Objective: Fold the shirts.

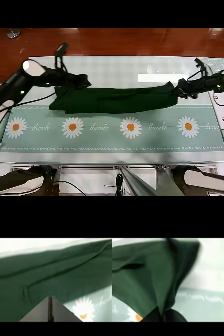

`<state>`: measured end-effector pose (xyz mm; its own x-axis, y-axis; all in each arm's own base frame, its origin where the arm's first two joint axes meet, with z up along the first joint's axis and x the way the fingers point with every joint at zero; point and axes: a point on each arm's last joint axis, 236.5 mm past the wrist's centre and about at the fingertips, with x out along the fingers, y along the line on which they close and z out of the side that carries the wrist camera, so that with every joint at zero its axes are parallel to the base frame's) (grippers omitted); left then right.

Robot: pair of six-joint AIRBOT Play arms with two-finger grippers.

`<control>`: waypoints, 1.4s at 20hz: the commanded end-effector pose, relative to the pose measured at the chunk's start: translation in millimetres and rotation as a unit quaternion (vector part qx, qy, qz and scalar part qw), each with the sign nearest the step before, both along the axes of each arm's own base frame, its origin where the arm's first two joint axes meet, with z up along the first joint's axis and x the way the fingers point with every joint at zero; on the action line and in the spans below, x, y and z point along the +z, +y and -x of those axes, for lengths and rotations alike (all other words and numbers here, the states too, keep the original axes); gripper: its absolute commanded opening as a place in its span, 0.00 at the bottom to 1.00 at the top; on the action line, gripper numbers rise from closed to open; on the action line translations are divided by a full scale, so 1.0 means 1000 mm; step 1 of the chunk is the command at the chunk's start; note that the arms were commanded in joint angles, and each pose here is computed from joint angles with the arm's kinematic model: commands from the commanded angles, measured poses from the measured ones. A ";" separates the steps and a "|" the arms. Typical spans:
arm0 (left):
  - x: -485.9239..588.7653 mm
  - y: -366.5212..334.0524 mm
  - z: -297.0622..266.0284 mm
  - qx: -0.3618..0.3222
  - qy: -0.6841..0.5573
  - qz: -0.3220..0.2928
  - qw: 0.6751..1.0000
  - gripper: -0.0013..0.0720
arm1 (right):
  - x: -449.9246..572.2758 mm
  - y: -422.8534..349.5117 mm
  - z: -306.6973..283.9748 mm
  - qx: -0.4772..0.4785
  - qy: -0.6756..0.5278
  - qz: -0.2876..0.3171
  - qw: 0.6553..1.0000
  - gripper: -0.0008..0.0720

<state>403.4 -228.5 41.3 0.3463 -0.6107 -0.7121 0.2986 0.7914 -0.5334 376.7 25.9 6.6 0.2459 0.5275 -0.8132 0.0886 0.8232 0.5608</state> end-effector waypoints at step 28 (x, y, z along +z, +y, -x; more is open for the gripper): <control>0.087 -0.019 -0.028 -0.038 -0.001 0.003 0.999 0.04 | 0.159 0.126 0.090 0.061 -0.196 -0.045 0.978 0.05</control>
